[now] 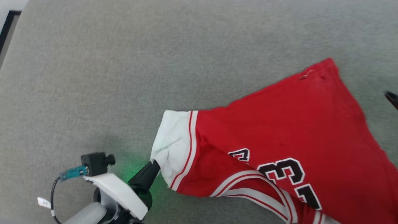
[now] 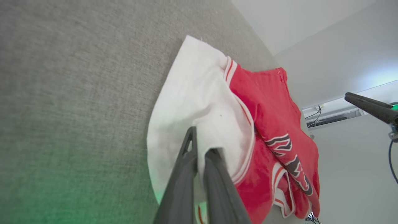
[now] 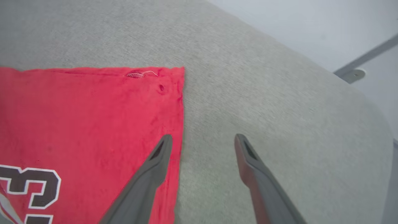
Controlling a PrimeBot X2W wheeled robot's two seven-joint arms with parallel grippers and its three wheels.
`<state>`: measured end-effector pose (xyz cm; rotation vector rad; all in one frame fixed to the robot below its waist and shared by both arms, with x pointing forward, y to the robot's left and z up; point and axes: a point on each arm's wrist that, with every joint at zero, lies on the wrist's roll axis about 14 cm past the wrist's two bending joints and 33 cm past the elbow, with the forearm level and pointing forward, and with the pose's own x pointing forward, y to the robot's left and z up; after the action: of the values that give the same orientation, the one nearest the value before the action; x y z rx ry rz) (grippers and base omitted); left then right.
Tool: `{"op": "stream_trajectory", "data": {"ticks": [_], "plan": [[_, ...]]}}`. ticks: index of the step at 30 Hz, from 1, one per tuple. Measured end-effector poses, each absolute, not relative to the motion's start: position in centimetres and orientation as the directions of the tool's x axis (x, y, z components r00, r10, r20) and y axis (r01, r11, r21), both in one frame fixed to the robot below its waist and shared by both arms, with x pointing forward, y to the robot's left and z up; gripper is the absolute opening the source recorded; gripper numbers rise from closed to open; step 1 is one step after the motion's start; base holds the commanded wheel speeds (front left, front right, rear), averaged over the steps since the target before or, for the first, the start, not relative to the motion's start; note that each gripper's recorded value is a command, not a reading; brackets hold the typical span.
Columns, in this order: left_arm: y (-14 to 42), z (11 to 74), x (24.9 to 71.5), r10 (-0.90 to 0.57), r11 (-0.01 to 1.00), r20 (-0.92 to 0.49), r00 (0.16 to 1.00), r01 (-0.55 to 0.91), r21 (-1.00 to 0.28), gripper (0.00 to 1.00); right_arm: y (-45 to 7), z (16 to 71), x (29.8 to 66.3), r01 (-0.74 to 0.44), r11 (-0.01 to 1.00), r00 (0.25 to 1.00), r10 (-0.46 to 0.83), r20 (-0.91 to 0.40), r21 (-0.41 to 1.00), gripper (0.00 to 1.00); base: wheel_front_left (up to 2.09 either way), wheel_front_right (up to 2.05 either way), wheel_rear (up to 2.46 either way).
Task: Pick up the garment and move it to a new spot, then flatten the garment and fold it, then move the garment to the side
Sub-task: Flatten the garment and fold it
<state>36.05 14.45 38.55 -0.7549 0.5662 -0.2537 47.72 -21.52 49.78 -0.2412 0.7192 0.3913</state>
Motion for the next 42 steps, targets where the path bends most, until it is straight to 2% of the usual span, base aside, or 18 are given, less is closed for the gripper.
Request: {"op": "stream_trajectory", "data": {"ticks": [3, 7, 11, 16, 17, 19, 21, 24, 28, 32, 33, 39, 42], "plan": [[14.6, 38.2, 36.6, -0.401, 0.707, -0.397, 0.826, 0.003, -0.707, 0.00, -19.0, 48.1, 50.4, -0.465, 0.884, 0.659, 0.305, -0.688, -0.054, 1.00, 0.00, 0.00, 0.00], [14.5, 37.4, 37.0, -0.390, 0.703, -0.410, 0.824, -0.022, -0.711, 0.00, -16.6, 44.3, 52.6, -0.518, 0.855, 0.578, 0.314, -0.753, -0.041, 1.00, 0.00, 0.00, 0.00], [14.8, 36.7, 37.2, -0.372, 0.700, -0.427, 0.824, -0.053, -0.712, 0.00, -15.0, 40.9, 54.0, -0.556, 0.830, 0.512, 0.309, -0.802, -0.035, 1.00, 0.00, 0.00, 0.00], [15.1, 36.1, 37.3, -0.354, 0.699, -0.439, 0.825, -0.078, -0.711, 0.00, -14.3, 37.6, 54.1, -0.597, 0.802, 0.419, 0.279, -0.864, -0.030, 1.00, 0.00, 0.00, 0.00], [15.1, 36.1, 37.3, -0.352, 0.699, -0.440, 0.826, -0.081, -0.710, 0.00, -14.1, 37.2, 53.8, -0.613, 0.790, 0.385, 0.278, -0.880, -0.019, 0.46, 0.00, 0.00, 0.00], [15.1, 36.0, 37.3, -0.352, 0.699, -0.441, 0.826, -0.081, -0.711, 0.00, -13.8, 37.1, 53.6, -0.617, 0.787, 0.371, 0.289, -0.882, -0.001, 0.00, 0.00, 0.00, 0.00], [15.0, 36.1, 37.4, -0.352, 0.699, -0.438, 0.827, -0.079, -0.710, 0.00, -13.4, 37.1, 53.3, -0.621, 0.784, 0.364, 0.307, -0.880, 0.017, 0.00, 0.00, 0.00, 0.00], [15.1, 36.2, 37.6, -0.355, 0.711, -0.434, 0.828, -0.062, -0.700, 0.00, -13.0, 37.8, 53.7, -0.610, 0.792, 0.403, 0.341, -0.850, 0.029, 0.00, 0.00, 0.00, 0.00], [15.0, 36.7, 38.0, -0.363, 0.729, -0.420, 0.832, -0.027, -0.684, 0.00, -13.0, 40.3, 55.5, -0.559, 0.829, 0.513, 0.377, -0.771, 0.034, 0.00, 0.00, 0.00, 0.00], [15.7, 39.1, 40.3, -0.365, 0.744, -0.360, 0.859, 0.036, -0.667, 0.00, -13.9, 44.1, 57.2, -0.493, 0.869, 0.634, 0.387, -0.669, 0.036, 0.00, 0.00, 0.00, 0.00], [15.7, 39.1, 40.3, -0.365, 0.744, -0.360, 0.859, 0.036, -0.667, 0.00, -13.9, 44.1, 57.2, -0.493, 0.869, 0.634, 0.387, -0.669, 0.036, 0.00, 0.00, 0.00, 0.00], [16.2, 45.8, 47.2, -0.379, 0.741, -0.194, 0.905, 0.171, -0.649, 0.00, -17.6, 50.9, 60.4, -0.323, 0.942, 0.824, 0.327, -0.463, 0.092, 0.00, 0.00, 0.00, 0.00], [15.4, 49.1, 51.1, -0.408, 0.728, -0.137, 0.902, 0.232, -0.645, 0.00, -19.4, 54.2, 62.0, -0.247, 0.960, 0.894, 0.279, -0.350, 0.133, 0.00, 0.00, 0.00, 0.00]]}}
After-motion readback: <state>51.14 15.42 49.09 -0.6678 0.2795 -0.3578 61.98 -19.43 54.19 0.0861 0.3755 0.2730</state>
